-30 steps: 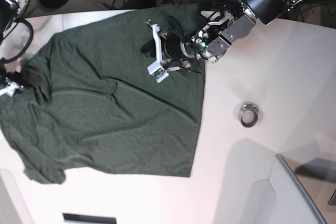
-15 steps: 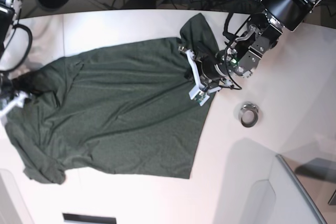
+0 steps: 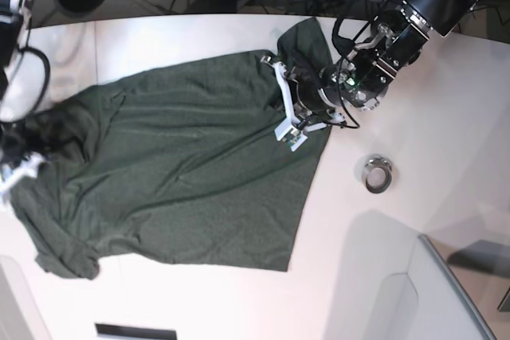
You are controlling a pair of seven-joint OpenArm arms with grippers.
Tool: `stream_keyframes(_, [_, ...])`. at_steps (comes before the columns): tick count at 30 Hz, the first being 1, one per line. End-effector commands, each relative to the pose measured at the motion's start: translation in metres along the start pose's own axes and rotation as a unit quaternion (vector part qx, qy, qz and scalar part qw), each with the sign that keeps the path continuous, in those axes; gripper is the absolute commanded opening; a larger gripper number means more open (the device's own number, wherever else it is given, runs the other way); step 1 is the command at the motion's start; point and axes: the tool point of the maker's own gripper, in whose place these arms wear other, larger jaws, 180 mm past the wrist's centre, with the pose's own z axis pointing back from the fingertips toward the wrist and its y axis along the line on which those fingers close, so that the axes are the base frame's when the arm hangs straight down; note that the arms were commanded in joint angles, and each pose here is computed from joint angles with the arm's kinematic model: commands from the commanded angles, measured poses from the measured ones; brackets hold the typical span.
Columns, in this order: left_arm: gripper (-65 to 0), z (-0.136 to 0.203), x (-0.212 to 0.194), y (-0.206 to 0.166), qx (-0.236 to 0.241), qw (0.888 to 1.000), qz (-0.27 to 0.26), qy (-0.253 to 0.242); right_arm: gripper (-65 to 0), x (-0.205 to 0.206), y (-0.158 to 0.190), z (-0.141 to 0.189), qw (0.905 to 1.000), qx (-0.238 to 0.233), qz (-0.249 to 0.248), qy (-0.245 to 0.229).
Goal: Layout the t-shirt on the table in an organized manner, then fold the t-shirt properly
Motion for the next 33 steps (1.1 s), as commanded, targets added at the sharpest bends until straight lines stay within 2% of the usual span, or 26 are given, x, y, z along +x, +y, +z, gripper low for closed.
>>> stream_keyframes(1, [-65.0,0.005,0.018,-0.001,-0.003,1.0,-0.006,-0.028,-33.9,0.017,-0.01,0.015,0.9992,-0.012,-0.006,-0.037])
stream_keyframes(4, [-65.0,0.007,0.024,-0.01,-0.012,0.999,-0.008,-0.039,-33.0,-0.007,-0.021,0.029,0.9988,-0.026,-0.026,-0.033])
stream_keyframes(8, [-65.0,0.004,0.029,-0.017,-0.018,0.999,-0.005,-0.044,-28.7,-0.037,-0.019,0.014,0.9985,-0.017,-0.05,0.011])
stream_keyframes(16, [-65.0,0.003,0.028,-0.017,-0.018,0.999,-0.004,-0.042,-28.8,-0.047,-0.014,-0.008,0.9963,-0.002,-0.08,0.032])
stream_keyframes(18, [-65.0,0.001,0.022,-0.016,-0.017,0.999,-0.001,-0.035,-29.3,-0.044,-0.015,-0.011,0.9964,-0.002,-0.083,0.019])
stream_keyframes(19, [-65.0,-0.001,0.018,-0.014,-0.015,0.999,0.003,-0.029,-31.2,-0.044,-0.015,-0.011,0.9964,-0.003,-0.083,0.015])
stream_keyframes(21, [-65.0,-0.007,0.005,-0.009,-0.01,1.0,0.011,-0.011,-39.9,-0.044,-0.015,-0.011,0.9964,-0.003,-0.084,0.016])
stream_keyframes(24, [-65.0,-0.012,-0.01,-0.006,-0.007,1.0,0.018,0.008,-57.9,-0.05,-0.015,-0.013,0.9959,-0.002,-0.087,0.024])
stream_keyframes(33, [-65.0,-0.016,-0.02,-0.001,-0.001,0.999,0.026,0.022,-62.3,-0.061,-0.019,-0.011,0.9955,-0.006,-0.087,0.039])
